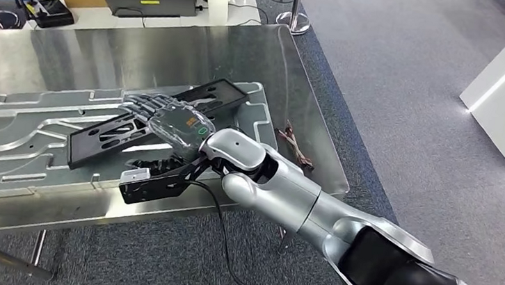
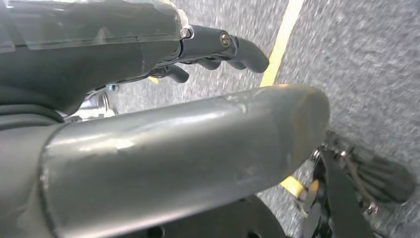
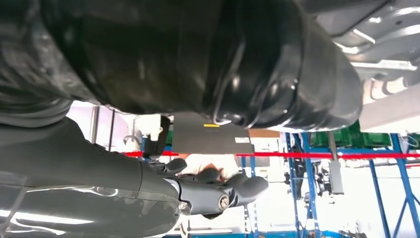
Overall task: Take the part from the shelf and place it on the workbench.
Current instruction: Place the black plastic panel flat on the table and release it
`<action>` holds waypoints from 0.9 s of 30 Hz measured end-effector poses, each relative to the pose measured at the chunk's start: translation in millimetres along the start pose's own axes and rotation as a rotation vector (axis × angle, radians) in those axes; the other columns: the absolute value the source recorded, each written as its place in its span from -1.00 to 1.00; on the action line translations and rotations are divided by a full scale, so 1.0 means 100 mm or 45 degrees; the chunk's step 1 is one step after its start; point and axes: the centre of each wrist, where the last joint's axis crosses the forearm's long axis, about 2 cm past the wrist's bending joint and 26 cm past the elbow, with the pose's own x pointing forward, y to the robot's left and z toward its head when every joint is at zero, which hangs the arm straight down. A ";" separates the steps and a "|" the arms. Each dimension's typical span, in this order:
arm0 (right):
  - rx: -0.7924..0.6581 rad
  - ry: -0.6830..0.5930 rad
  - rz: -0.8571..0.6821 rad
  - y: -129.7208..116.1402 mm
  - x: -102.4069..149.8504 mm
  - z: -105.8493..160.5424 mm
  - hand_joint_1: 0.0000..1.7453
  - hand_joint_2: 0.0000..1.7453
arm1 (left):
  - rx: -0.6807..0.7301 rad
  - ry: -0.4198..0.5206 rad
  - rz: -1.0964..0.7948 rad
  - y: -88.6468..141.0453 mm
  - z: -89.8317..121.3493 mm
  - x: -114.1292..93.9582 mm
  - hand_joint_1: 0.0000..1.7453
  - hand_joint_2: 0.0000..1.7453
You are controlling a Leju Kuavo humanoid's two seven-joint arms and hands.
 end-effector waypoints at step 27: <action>0.005 0.071 0.057 0.02 -0.35 0.34 -1.00 -1.00 | 0.006 -0.002 0.017 -0.01 0.00 0.01 -1.00 -1.00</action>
